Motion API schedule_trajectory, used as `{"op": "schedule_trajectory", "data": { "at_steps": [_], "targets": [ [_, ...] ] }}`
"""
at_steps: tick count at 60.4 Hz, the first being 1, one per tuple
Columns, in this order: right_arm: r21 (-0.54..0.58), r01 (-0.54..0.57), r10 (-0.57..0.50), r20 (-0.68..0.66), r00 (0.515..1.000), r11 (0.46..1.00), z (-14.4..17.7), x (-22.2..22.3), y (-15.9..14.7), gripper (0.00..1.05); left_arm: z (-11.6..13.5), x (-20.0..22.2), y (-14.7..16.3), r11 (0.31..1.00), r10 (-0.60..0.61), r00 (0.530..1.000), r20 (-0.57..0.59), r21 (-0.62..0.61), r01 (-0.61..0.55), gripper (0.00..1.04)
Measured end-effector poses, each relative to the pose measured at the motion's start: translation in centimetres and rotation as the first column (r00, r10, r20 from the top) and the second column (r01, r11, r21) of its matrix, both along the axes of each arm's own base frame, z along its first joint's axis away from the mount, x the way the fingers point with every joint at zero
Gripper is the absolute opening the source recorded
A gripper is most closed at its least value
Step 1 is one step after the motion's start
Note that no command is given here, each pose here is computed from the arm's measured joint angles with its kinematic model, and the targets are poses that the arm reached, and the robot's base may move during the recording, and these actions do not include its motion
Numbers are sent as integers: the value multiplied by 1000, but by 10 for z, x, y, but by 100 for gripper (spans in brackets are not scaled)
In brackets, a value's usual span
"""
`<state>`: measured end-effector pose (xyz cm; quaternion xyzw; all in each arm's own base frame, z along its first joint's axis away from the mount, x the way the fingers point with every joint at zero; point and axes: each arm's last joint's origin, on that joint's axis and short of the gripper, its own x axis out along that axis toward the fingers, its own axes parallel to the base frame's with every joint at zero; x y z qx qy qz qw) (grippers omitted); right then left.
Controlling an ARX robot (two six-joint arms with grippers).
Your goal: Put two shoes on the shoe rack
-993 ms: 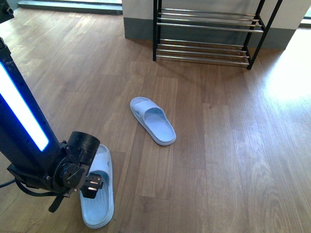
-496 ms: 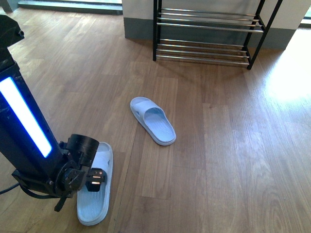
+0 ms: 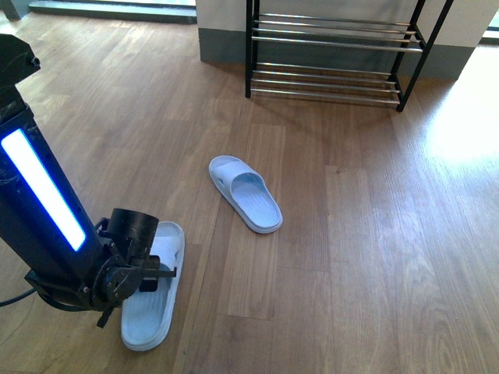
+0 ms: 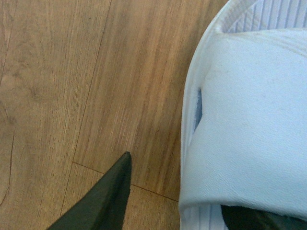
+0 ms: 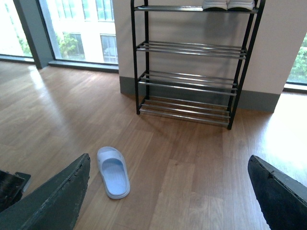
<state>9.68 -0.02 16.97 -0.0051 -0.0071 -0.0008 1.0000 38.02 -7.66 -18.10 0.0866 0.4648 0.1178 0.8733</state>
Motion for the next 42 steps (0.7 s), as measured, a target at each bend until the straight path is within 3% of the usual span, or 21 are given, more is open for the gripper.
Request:
{"op": "schedule_trajectory", "data": {
  "at_steps": [14, 30, 36, 42],
  "targets": [
    [0, 0, 0, 0, 1000, 1000, 0, 0, 0, 95, -1, -2, -1, 1000, -17, 1000, -9, 10, 18, 2],
    [0, 0, 0, 0, 1000, 1000, 0, 0, 0, 95, 3, -10, -2, 1000, -3, 999, -53, 3, 3, 2],
    [0, 0, 0, 0, 1000, 1000, 0, 0, 0, 95, 28, -24, -15, 997, 3, 996, -89, -74, -10, 2],
    [0, 0, 0, 0, 1000, 1000, 0, 0, 0, 95, 71, -24, -31, 990, 14, 999, -46, -142, -20, 2]
  ]
}}
